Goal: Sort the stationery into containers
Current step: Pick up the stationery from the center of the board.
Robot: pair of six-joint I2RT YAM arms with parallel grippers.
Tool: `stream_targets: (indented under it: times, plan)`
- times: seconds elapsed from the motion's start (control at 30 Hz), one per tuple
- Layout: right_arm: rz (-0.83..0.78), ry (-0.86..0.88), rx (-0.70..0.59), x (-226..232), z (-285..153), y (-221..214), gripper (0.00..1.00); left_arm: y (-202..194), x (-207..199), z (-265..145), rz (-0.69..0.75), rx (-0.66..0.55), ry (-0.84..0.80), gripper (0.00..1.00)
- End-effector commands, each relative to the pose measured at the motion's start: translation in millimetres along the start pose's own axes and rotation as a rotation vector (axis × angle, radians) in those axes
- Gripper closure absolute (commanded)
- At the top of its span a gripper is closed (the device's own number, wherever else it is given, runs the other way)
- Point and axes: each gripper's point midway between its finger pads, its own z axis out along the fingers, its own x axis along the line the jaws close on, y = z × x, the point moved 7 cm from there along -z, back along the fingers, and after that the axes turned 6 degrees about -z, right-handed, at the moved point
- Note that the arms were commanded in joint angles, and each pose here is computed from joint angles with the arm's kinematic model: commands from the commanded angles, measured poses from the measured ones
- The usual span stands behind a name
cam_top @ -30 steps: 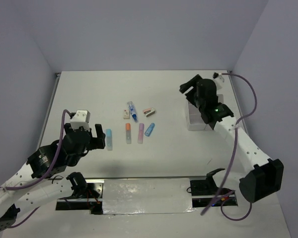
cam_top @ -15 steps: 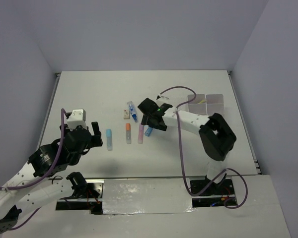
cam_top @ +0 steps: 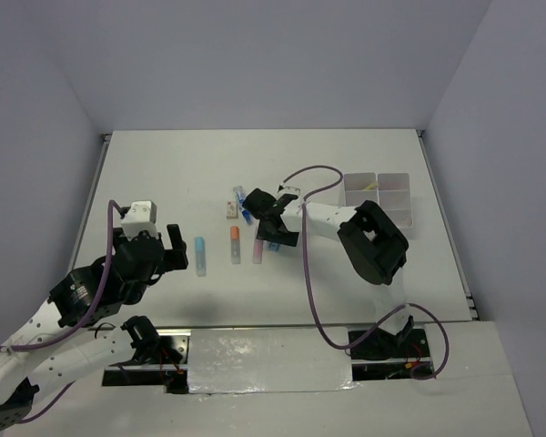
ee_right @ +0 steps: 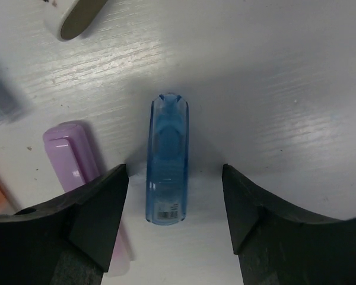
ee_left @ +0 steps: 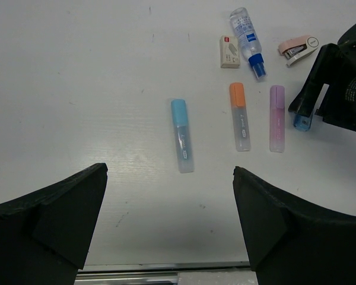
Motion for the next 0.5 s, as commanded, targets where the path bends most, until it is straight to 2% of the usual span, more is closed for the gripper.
stream_targets:
  times: [0.0, 0.17, 0.2, 0.23, 0.27, 0.3, 0.37, 0.47]
  plan:
    - [-0.002, -0.010, 0.010, 5.4, 6.8, 3.7, 0.30, 11.2, -3.7, -4.2, -0.016, -0.035, -0.033, 0.01]
    - [-0.016, 0.000, 0.054, -2.0, 20.6, -9.5, 0.63, 11.3, -3.9, -5.0, -0.017, -0.035, -0.044, 0.01]
    - [-0.008, 0.023, 0.056, -3.5, 18.5, -10.2, 0.74, 11.3, -3.8, -5.0, -0.016, -0.035, -0.043, 0.01]
    - [-0.005, 0.041, 0.067, -5.9, 20.0, -13.7, 0.79, 11.8, -4.2, -5.3, -0.016, -0.036, -0.046, 0.01]
    - [-0.004, 0.046, 0.102, -14.9, 24.0, -24.1, 0.93, 11.4, -4.4, -5.0, -0.017, -0.035, -0.047, 0.01]
    - [0.020, 0.086, 0.083, -12.9, 18.9, -19.2, 1.00, 11.5, -4.6, -5.3, -0.015, -0.035, -0.051, 0.01]
    - [0.018, 0.136, 0.101, -20.6, 16.2, -25.3, 1.00, 11.8, -4.9, -5.6, -0.015, -0.036, -0.056, 0.01]
    - [0.074, 0.289, -0.038, -23.6, -29.3, 5.8, 1.00, 10.9, -6.3, -5.0, -0.009, -0.030, -0.065, 0.01]
